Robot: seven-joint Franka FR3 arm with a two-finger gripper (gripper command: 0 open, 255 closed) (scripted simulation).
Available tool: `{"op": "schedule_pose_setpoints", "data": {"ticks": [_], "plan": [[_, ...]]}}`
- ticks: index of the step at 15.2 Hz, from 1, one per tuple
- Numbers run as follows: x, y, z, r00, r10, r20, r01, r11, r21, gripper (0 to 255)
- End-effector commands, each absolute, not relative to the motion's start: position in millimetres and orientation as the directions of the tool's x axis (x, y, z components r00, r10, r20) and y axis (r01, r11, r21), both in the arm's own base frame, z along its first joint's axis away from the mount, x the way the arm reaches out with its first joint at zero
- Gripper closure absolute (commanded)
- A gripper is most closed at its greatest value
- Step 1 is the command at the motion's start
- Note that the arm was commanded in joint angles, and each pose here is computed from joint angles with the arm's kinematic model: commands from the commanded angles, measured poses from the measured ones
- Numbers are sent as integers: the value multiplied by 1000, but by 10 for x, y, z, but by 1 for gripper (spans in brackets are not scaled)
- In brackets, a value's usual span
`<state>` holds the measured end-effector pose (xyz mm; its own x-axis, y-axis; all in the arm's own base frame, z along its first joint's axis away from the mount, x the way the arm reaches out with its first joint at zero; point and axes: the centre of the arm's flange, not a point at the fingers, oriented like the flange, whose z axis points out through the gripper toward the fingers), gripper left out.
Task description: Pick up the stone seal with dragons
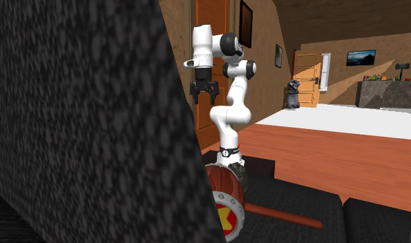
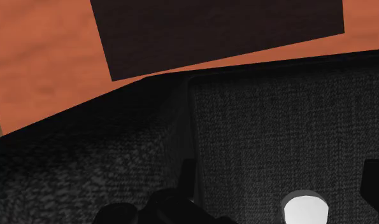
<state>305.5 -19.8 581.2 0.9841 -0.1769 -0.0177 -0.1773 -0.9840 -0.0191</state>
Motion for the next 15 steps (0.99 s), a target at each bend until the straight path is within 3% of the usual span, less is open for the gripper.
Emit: {"op": "schedule_pose_setpoints", "data": {"ticks": [1,15], "plan": [[3055,-198,5812,984,-177,-18,-177,-984,-19,0],[4259,912,5018,977,-208,-49,-211,-975,-64,0]]}}
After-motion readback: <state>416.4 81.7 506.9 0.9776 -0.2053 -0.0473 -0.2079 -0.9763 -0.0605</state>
